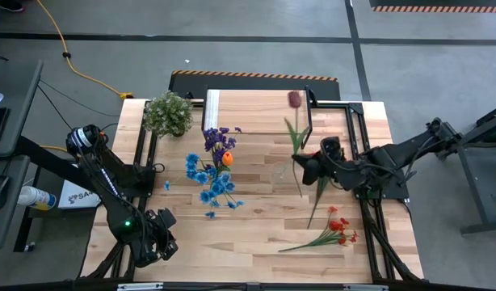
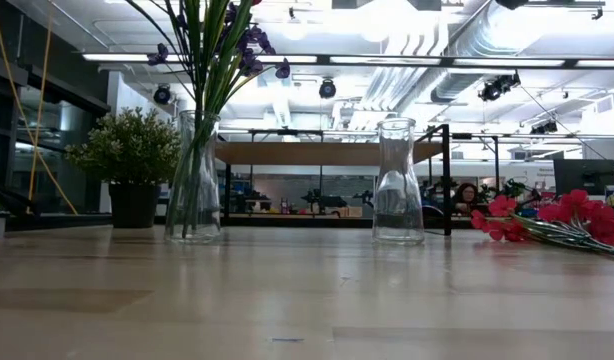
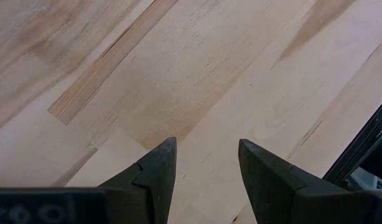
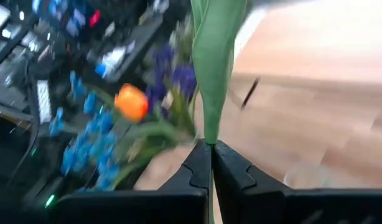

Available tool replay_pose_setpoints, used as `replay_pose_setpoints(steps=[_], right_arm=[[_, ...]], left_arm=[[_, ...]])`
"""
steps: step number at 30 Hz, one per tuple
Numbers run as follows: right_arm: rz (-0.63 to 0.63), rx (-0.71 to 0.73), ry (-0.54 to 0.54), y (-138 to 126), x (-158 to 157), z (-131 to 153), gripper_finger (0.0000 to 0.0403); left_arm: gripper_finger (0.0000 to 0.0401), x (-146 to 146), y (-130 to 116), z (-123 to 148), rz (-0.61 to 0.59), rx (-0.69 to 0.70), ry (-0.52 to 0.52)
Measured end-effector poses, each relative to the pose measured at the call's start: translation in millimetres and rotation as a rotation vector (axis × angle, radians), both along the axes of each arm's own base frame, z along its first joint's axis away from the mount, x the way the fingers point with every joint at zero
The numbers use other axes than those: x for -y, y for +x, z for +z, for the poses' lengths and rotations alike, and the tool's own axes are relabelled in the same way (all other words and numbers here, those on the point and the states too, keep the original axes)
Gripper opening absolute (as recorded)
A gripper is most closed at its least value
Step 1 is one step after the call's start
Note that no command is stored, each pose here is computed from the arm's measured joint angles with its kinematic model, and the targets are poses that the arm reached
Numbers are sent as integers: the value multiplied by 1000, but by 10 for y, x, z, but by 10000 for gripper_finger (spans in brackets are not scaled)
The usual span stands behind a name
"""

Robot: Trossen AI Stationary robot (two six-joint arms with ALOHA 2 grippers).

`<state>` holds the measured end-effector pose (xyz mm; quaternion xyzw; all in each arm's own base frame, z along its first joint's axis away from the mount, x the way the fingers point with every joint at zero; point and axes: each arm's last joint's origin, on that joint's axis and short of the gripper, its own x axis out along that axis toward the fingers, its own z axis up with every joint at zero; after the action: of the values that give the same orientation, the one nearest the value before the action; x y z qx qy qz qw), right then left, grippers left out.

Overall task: Pick and place flowers into a vace then onto a shelf
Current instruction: Put the red tulip into the right transparent vase

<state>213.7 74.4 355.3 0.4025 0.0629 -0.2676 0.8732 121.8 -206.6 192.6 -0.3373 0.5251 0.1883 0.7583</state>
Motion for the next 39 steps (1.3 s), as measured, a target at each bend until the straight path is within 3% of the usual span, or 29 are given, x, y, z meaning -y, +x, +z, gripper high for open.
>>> replay_pose_setpoints(steps=[9,16,29,39], right_arm=[[-205,43,-294,-55,106,214,0],[-315,-12,-409,-20,265,266,0],[-503,-57,-441,40,677,303,0],[-464,-12,-449,283,670,280,0]], left_arm=[[207,-1,1,0,1,2,1],[207,-1,2,0,1,3,2],[207,-1,2,0,2,4,2],[207,-5,8,3,16,24,10]])
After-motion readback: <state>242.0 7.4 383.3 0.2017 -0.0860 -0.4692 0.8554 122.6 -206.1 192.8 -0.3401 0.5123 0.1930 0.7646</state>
